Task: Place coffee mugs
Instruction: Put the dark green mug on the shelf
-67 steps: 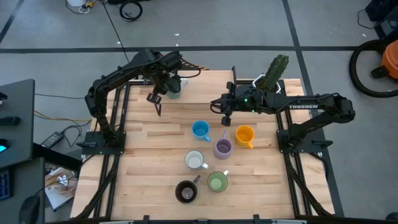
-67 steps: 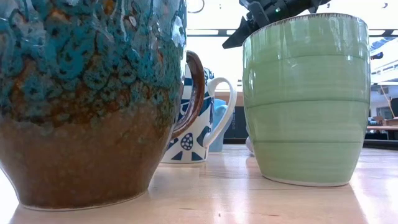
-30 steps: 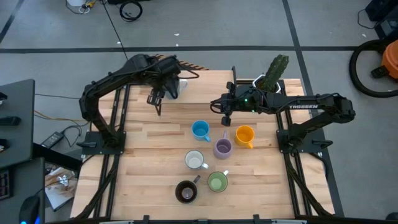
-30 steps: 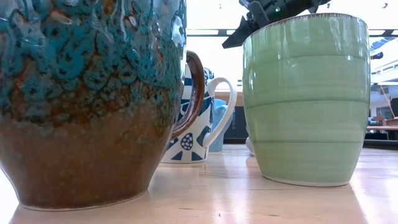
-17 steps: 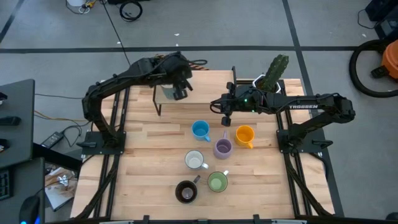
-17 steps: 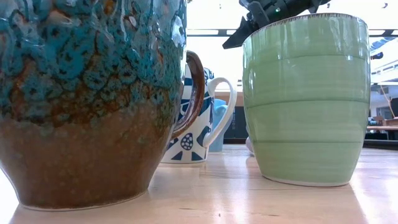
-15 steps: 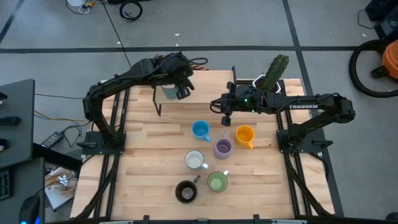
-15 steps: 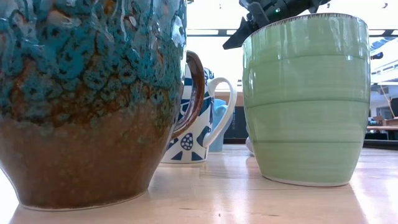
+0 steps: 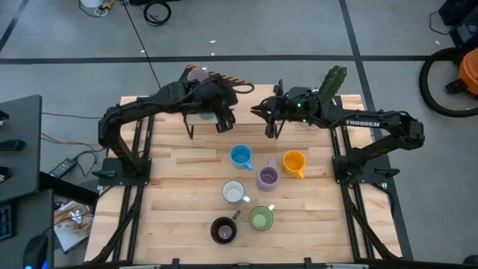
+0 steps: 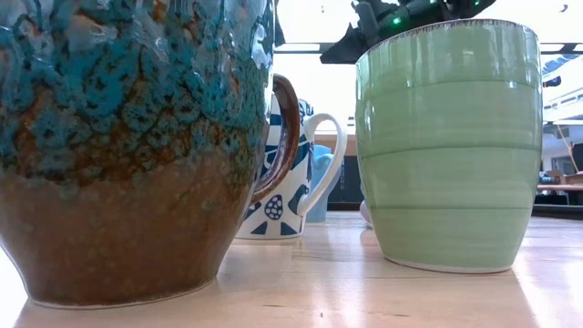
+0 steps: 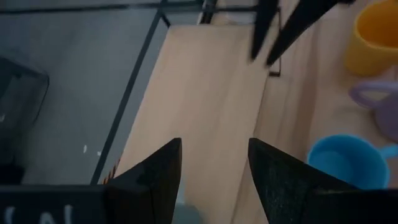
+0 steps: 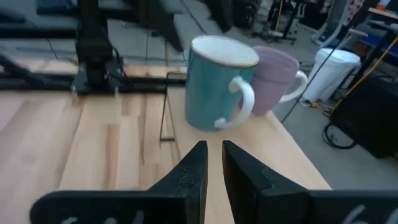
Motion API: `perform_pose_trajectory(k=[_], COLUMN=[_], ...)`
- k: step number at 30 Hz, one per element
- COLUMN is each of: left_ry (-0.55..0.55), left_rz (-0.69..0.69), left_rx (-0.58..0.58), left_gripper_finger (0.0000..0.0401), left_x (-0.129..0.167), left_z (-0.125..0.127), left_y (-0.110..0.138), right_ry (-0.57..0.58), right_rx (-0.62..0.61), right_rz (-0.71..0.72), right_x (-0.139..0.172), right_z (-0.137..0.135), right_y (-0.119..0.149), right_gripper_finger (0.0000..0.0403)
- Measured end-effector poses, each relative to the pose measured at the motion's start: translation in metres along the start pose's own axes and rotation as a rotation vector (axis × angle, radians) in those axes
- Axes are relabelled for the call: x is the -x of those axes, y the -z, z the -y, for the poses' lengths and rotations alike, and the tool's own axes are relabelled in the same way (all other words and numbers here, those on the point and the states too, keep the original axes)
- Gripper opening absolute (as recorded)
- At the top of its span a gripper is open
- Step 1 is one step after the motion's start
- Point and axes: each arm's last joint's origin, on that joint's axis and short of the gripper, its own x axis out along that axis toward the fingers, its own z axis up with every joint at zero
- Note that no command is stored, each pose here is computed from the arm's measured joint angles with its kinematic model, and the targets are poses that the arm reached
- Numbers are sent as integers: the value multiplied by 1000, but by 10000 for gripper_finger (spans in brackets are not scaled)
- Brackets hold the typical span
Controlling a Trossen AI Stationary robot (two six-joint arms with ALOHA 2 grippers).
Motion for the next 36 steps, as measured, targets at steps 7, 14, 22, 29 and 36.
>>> perform_pose_trajectory(k=[7, 14, 22, 29, 36], left_ry=[21, 17, 4, -30, -188], left_rz=[32, 160, 253, 288, 283], left_rx=[-35, 56, 115, 157, 226], left_gripper_finger=[192, 192, 192, 192, 192], left_x=[-5, 12, 14, 11, 9], left_z=[26, 26, 30, 34, 33], left_y=[37, 83, 122, 154, 182], right_ry=[14, 18, -27, -5, 42], right_rx=[2, -22, -24, -27, -52], right_rz=[-29, 1, -65, -81, -96], right_x=[-14, -22, -62, -92, -113], right_z=[0, 11, 17, 31, 57], right_y=[9, -6, -13, -20, -17], right_gripper_finger=[54, 53, 50, 49, 49])
